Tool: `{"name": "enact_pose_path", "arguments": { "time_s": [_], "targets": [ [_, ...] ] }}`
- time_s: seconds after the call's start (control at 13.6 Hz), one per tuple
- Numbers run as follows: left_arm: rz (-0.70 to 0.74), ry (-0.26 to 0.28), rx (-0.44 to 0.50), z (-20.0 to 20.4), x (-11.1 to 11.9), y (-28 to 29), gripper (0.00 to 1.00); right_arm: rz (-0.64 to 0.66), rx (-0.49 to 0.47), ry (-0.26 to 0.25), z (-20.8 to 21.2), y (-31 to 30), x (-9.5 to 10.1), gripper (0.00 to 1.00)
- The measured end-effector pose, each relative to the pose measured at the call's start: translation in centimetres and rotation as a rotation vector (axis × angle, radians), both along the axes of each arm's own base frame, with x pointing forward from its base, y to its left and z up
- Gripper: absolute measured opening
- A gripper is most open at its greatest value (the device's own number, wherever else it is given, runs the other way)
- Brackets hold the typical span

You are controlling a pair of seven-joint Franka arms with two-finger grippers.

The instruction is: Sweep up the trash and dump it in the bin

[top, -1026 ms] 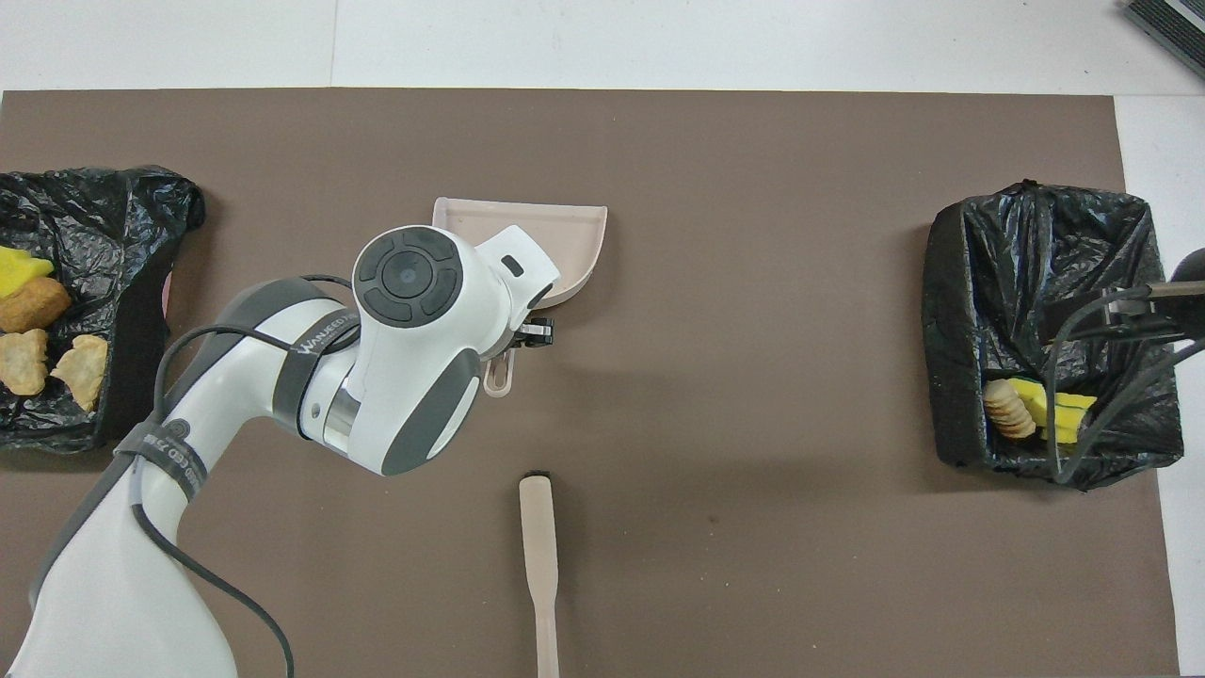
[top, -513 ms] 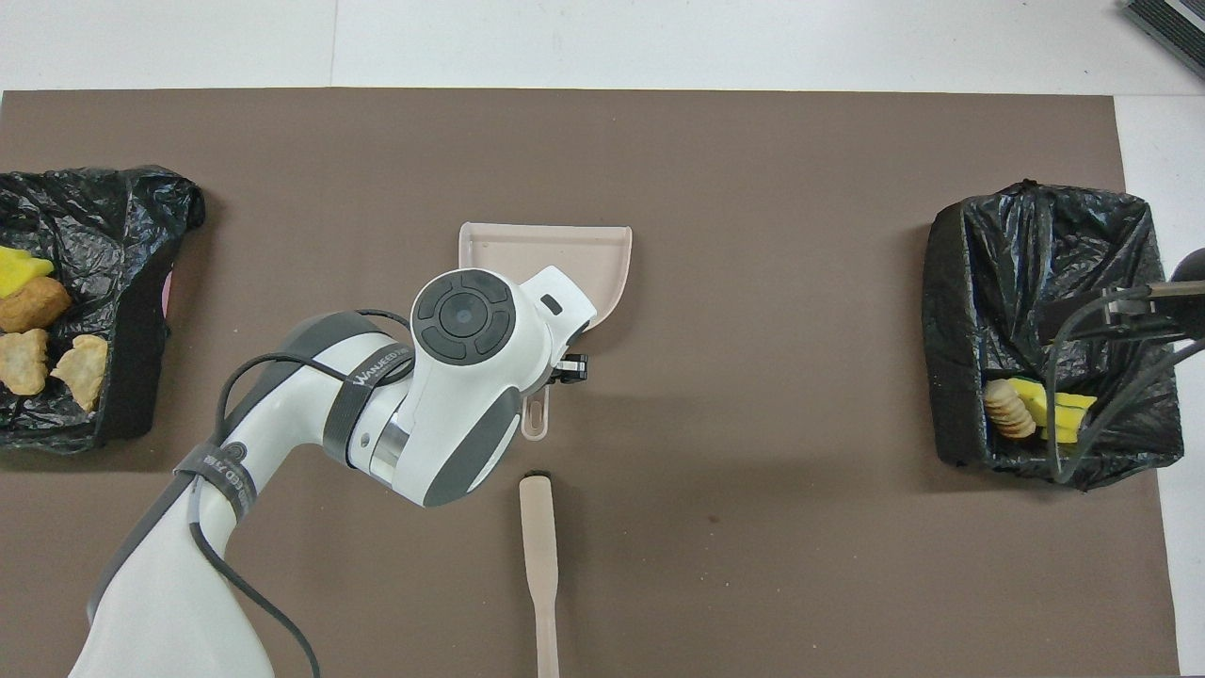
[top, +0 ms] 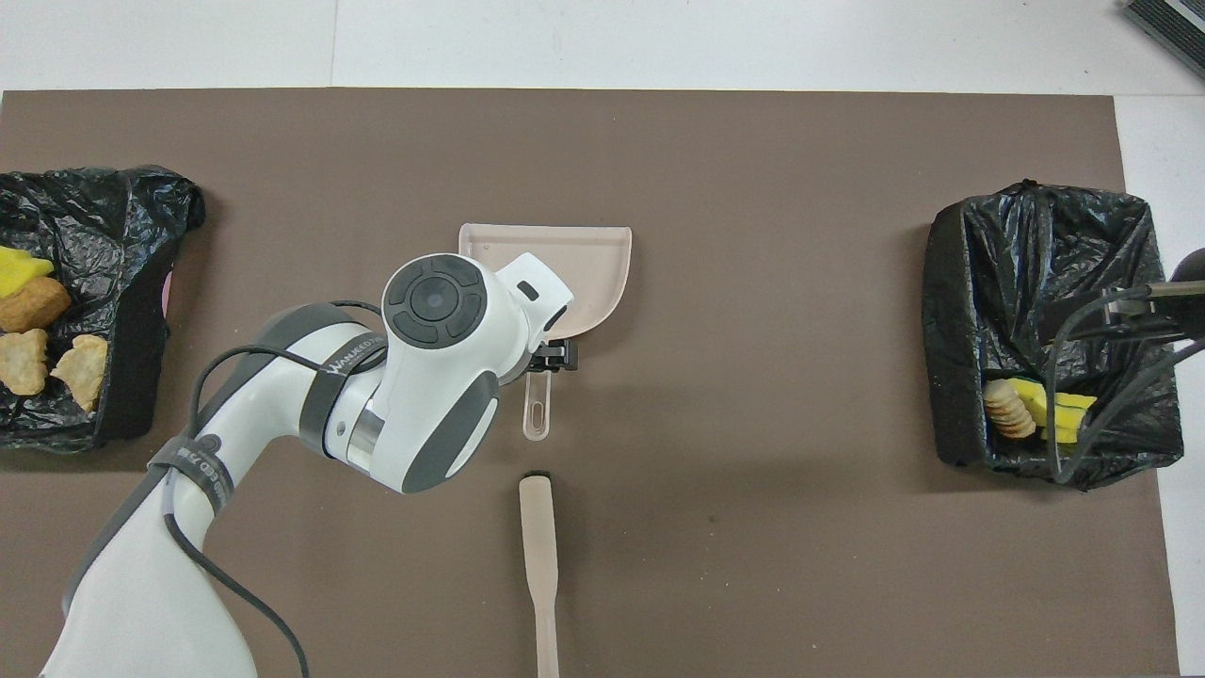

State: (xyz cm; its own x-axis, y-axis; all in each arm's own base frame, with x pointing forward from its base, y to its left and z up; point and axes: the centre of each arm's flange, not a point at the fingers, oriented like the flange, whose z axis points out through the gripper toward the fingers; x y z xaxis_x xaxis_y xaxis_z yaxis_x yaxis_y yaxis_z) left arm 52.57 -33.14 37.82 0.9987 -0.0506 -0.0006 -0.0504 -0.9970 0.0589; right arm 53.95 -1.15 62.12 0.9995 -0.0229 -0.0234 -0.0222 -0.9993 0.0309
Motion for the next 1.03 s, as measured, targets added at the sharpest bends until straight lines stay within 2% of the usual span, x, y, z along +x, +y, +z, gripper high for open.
{"name": "enact_pose_path", "arguments": {
  "time_s": [0.29,0.59,0.73,0.88,1.03],
  "targets": [
    [0.072,-0.021,-0.008,1.2,3.1,5.3,1.0,0.0,0.0,0.0,0.0,0.0,0.0,1.0],
    [0.004,-0.029,-0.003,2.7,5.6,10.6,1.0,0.0,0.0,0.0,0.0,0.0,0.0,1.0],
    [-0.004,-0.005,0.007,3.7,6.2,12.5,1.0,0.0,0.0,0.0,0.0,0.0,0.0,1.0],
    [-0.014,0.023,0.016,6.5,6.8,14.8,1.0,0.0,0.0,0.0,0.0,0.0,0.0,1.0],
    [-0.056,0.015,0.016,10.6,7.0,18.0,1.0,0.0,0.0,0.0,0.0,0.0,0.0,1.0]
  ]
}}
